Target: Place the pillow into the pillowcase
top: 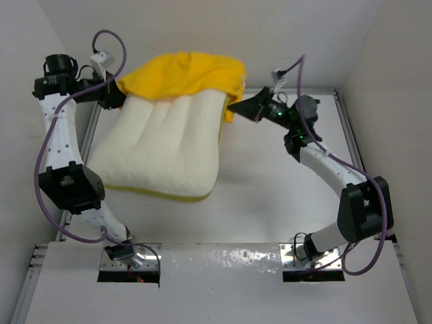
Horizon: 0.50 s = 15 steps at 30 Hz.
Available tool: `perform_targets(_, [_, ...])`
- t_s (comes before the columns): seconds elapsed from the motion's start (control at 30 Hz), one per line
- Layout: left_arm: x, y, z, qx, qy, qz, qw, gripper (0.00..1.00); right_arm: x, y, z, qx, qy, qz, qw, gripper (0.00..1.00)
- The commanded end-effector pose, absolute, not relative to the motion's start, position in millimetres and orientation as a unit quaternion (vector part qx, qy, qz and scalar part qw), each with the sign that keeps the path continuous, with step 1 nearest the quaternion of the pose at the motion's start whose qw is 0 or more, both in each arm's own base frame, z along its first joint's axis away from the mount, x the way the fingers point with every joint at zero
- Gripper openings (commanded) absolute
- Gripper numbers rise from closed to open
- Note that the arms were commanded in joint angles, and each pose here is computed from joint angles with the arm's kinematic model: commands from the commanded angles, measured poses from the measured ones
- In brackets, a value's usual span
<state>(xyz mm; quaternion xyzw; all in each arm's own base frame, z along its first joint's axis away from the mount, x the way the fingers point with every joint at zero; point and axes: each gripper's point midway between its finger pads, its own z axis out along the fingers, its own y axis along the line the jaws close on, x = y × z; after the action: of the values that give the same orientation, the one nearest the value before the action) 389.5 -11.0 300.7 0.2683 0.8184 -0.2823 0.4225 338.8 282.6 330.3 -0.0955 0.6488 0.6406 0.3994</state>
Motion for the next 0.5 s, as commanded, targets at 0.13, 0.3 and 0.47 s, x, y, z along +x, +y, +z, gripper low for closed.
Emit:
perform_targets(0.13, [405, -18, 287, 0.088, 0.850, -0.385, 0.350, 0.00, 382, 228, 346, 0.071, 0.598, 0.686, 0.408, 0.00])
perform_targets(0.3, [406, -27, 357, 0.086, 0.782, -0.464, 0.406, 0.00, 374, 227, 398, 0.070, 0.558, 0.717, 0.412, 0.00])
perform_targets(0.47, [347, -64, 498, 0.186, 0.671, -0.569, 0.437, 0.00, 343, 218, 503, 0.042, 0.502, 0.750, 0.429, 0.00])
